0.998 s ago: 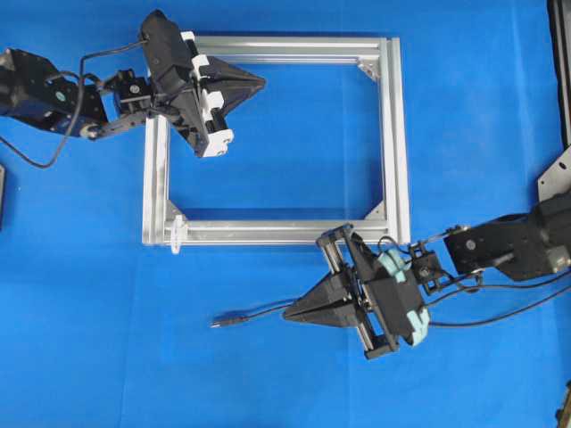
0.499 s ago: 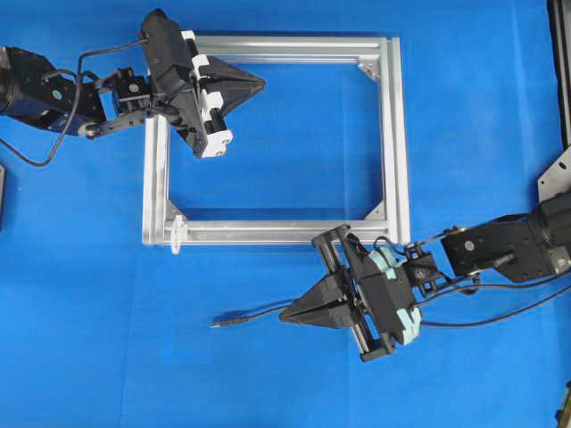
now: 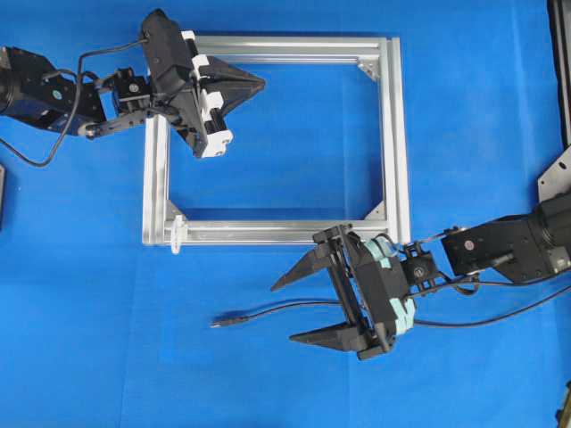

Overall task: Insert the wire through the string loop located on the left side.
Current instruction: 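Close the right gripper on the black USB cable near its plug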

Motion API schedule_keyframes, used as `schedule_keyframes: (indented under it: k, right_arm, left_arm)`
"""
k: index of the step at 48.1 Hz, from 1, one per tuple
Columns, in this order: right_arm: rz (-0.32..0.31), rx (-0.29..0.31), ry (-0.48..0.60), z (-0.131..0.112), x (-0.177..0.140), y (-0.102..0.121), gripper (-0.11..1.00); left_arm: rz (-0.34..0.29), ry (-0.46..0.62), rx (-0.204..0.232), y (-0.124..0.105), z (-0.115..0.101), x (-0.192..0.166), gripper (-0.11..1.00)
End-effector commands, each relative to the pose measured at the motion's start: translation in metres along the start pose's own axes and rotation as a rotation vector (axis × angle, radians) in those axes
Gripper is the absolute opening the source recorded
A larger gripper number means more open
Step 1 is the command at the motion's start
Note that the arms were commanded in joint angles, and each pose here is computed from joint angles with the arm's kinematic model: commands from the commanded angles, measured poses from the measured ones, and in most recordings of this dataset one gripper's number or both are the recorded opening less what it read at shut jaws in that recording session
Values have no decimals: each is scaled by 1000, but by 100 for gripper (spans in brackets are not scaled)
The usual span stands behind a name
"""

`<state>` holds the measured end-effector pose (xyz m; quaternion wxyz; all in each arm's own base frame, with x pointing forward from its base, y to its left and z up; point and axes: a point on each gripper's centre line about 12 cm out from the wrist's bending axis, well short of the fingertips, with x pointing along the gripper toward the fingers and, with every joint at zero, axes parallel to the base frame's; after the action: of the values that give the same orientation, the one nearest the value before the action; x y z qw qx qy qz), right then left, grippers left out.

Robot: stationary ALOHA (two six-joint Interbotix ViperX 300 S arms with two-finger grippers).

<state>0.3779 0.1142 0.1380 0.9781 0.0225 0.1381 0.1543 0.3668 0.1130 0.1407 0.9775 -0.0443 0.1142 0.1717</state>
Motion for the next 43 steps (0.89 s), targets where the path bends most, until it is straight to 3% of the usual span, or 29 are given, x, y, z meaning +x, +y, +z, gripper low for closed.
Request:
schedule_keyframes:
  k: [1,16,33,43]
  right_arm:
    - [-4,13,-19,5,7,1,89]
    - [-13,94,44,-26,44,-2,89]
    - [-45,125,110,-49,63,-8,89]
    - [-53,132,112,-51,64,-10,88]
  left_arm:
    - [-2,-49,-2,-1,17,0,0]
    - [-2,-38,-3,0,13,-2,0]
    - [-3,-40,-6,0,13,-2,0]
    - [-2,-37,-9,0,13,-2,0]
